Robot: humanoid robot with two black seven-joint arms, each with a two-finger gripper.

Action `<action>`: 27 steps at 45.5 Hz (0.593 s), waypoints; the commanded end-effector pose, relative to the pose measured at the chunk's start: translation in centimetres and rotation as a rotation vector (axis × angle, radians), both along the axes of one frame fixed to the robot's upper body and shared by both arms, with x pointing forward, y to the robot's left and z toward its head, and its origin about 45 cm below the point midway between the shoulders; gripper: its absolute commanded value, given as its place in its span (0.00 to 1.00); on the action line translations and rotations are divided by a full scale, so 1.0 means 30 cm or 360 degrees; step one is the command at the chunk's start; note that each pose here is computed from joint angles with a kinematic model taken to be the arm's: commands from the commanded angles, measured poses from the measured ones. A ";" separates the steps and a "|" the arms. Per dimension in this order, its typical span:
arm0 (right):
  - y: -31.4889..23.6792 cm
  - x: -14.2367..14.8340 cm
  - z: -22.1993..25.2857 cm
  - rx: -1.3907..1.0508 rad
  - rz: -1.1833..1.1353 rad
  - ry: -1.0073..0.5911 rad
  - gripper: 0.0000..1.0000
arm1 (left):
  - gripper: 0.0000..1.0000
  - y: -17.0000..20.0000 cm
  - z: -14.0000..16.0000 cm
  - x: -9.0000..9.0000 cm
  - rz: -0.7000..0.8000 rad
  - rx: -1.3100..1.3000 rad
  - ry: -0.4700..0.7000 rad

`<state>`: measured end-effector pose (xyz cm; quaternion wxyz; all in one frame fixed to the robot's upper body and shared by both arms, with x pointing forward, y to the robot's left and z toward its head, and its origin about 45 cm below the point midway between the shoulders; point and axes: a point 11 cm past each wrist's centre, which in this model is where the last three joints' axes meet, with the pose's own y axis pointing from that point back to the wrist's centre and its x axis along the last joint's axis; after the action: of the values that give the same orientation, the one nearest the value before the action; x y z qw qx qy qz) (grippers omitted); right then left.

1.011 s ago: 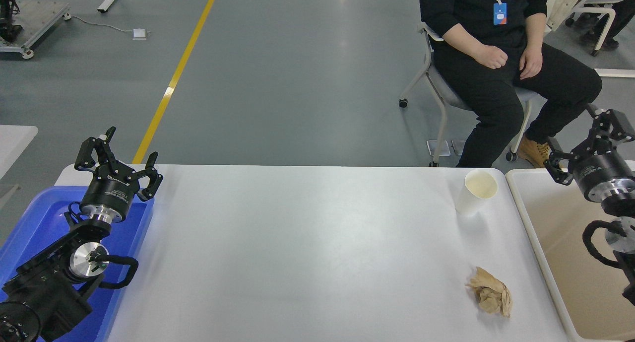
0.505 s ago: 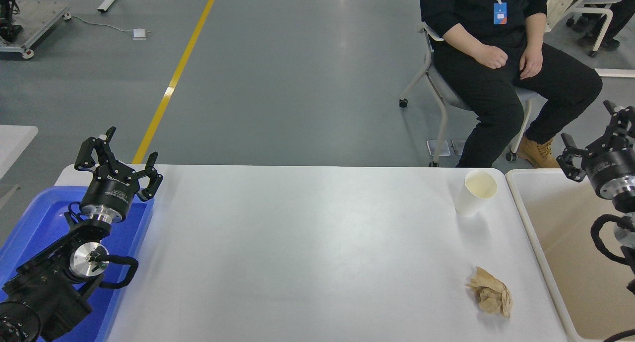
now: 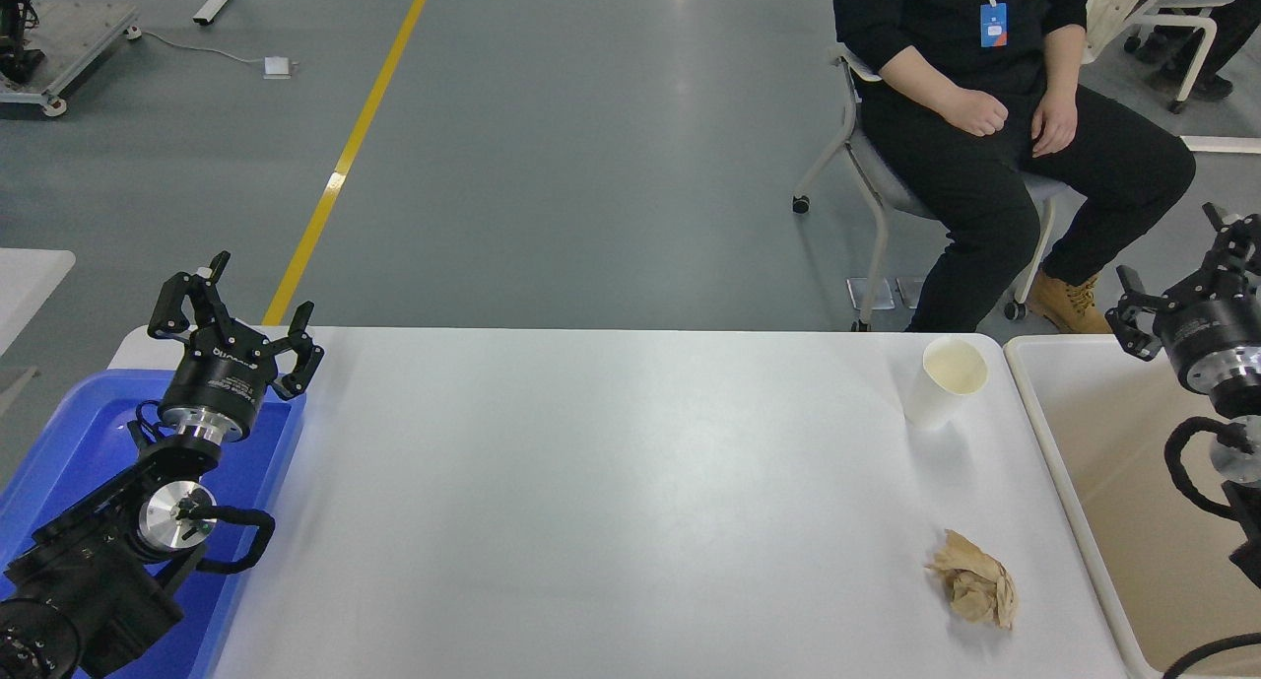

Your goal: Clean the table surface

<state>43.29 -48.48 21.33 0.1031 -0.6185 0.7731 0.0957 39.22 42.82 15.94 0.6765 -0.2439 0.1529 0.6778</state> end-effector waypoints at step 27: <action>0.063 0.104 0.204 -0.1761 0.0853 0.0641 0.99 | 1.00 -0.001 -0.001 0.000 -0.0001 -0.0001 0.0000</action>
<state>46.31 -47.09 26.89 -0.2423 -0.7224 0.6401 -0.0985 39.22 42.82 15.94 0.6765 -0.2439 0.1528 0.6778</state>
